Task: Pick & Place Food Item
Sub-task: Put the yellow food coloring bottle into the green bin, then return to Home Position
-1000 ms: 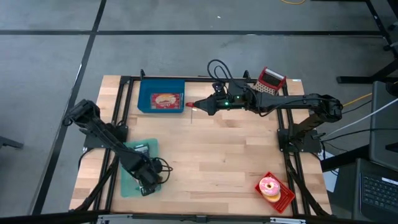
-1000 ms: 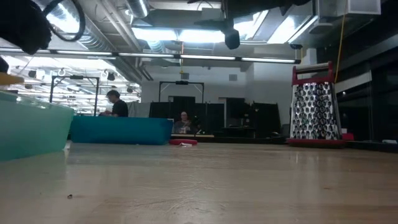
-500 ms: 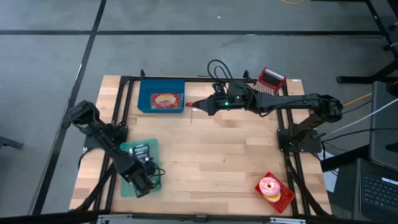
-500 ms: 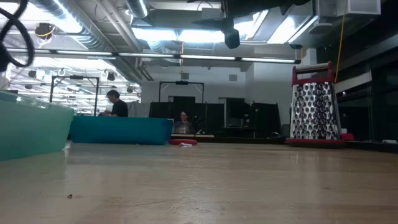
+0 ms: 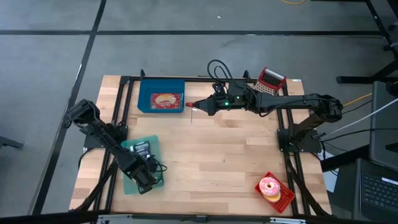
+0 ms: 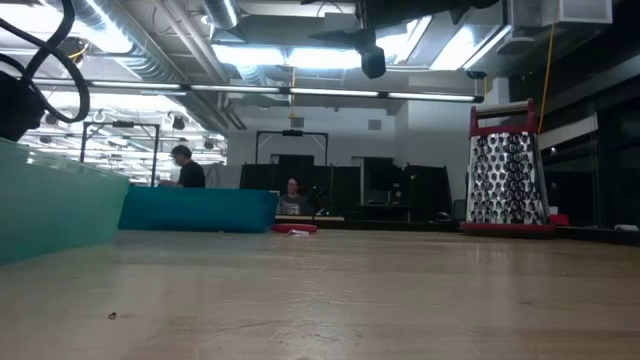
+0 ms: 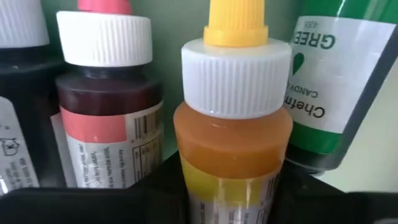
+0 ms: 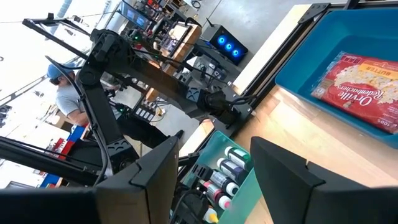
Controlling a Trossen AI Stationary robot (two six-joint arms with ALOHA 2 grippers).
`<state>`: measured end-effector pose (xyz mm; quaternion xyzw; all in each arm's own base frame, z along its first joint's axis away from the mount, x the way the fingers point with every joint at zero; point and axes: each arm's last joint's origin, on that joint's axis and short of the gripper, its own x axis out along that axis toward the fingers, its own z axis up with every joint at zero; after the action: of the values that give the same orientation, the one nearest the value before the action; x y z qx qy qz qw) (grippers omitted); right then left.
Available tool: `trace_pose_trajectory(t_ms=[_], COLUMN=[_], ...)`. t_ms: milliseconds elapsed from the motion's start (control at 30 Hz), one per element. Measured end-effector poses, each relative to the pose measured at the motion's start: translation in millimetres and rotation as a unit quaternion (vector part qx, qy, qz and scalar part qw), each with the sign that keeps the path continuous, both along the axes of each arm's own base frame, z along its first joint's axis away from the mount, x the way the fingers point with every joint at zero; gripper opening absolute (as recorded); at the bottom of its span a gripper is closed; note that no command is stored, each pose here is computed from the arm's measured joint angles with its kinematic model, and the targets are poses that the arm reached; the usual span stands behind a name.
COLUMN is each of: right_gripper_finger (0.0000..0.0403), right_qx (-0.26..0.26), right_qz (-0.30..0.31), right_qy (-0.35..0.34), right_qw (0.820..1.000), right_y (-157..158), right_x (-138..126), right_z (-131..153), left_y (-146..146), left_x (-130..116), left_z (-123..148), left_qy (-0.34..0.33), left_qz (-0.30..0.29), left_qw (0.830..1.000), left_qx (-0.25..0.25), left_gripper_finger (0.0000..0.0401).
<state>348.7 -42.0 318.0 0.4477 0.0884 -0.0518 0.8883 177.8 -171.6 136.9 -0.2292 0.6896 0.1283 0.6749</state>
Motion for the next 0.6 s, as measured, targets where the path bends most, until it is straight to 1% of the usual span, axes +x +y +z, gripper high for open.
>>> trace_pose_trajectory(t_ms=[133, 267, 333, 400, 467, 500, 533, 600], right_gripper_finger=[0.0204, 0.0204, 0.0204, 0.0204, 0.0204, 0.0204, 0.0204, 0.0204], right_qx=[0.0, -0.002, -0.003, -0.007, -0.018, -0.028, -0.042, -0.072], right_qz=[0.0, 0.0, 0.0, 0.004, 0.017, 0.027, 0.04, 0.068], right_qy=[0.0, -0.002, -0.007, -0.017, -0.038, -0.058, -0.084, -0.142], right_qw=[1.0, 1.0, 1.0, 1.0, 0.999, 0.998, 0.995, 0.985], right_y=[0, 0, 0, 0, 1, 1, 2, 3], right_x=[0, 0, 0, 1, 1, 2, 2, 1], right_z=[0, 0, 1, 3, 7, 11, 16, 27], left_y=[1, 4, 5, 7, 10, 12, 15, 21], left_x=[1, -2, -1, 0, 1, 2, 3, 3], left_z=[2, 11, 24, 39, 59, 72, 87, 117], left_qy=[0.0, -0.015, -0.047, -0.093, -0.158, -0.201, -0.246, -0.338], left_qz=[0.019, 0.047, 0.061, 0.079, 0.103, 0.117, 0.132, 0.153], left_qw=[1.0, 0.999, 0.997, 0.992, 0.982, 0.973, 0.96, 0.929], left_qx=[-0.009, -0.008, -0.016, -0.023, -0.018, -0.016, -0.012, 0.0], left_gripper_finger=[0.0161, 0.0199, 0.0212, 0.0221, 0.0225, 0.0225, 0.0224, 0.0221])
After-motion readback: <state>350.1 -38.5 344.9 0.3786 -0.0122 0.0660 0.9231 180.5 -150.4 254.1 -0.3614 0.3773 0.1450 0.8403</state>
